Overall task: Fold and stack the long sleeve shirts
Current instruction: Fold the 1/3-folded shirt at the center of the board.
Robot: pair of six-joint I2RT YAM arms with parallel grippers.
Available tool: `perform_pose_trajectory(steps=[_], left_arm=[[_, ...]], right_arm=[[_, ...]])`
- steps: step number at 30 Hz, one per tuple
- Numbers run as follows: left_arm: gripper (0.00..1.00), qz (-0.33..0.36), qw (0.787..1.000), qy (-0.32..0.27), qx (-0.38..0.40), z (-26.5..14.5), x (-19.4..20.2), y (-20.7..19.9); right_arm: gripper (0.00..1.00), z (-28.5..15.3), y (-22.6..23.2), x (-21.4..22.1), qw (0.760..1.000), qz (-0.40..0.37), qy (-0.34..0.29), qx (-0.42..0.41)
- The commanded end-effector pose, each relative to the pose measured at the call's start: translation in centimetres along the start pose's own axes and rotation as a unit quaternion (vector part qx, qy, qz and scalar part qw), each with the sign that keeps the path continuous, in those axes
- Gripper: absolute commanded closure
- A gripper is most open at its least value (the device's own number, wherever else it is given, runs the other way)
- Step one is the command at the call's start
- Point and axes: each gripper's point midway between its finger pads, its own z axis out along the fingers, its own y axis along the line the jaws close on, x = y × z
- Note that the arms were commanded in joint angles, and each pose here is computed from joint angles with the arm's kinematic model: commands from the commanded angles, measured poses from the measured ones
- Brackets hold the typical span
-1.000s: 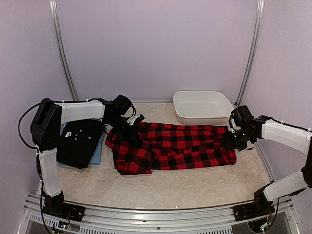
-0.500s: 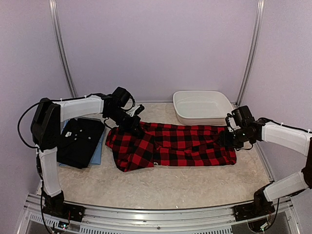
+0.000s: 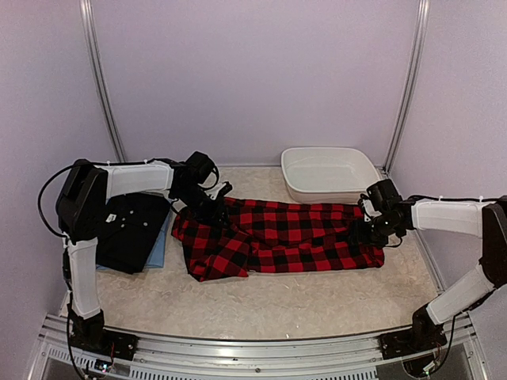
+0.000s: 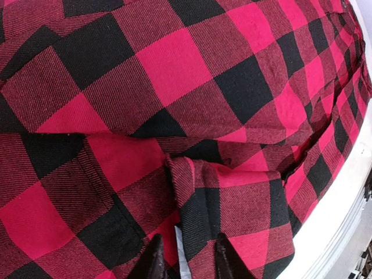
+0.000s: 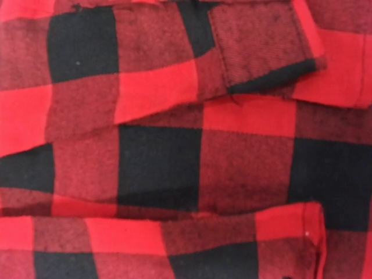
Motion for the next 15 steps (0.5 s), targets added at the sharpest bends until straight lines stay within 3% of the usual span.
perform_pose_trajectory(steps=[1, 7, 15], left_arm=[[0.64, 0.005, 0.999, 0.006, -0.032, -0.1, 0.5, 1.3], [0.46, 0.024, 0.999, -0.028, -0.04, -2.0, -0.8, 0.7], [0.43, 0.032, 0.998, -0.046, -0.035, -3.2, -1.4, 0.0]], right_arm=[[0.35, 0.7, -0.1, -0.8, 1.0, -0.015, -0.009, 0.01], [0.34, 0.9, -2.4, -1.3, 0.996, -0.034, -0.005, 0.081], [0.38, 1.9, -2.9, -2.1, 0.993, -0.077, -0.006, 0.09]])
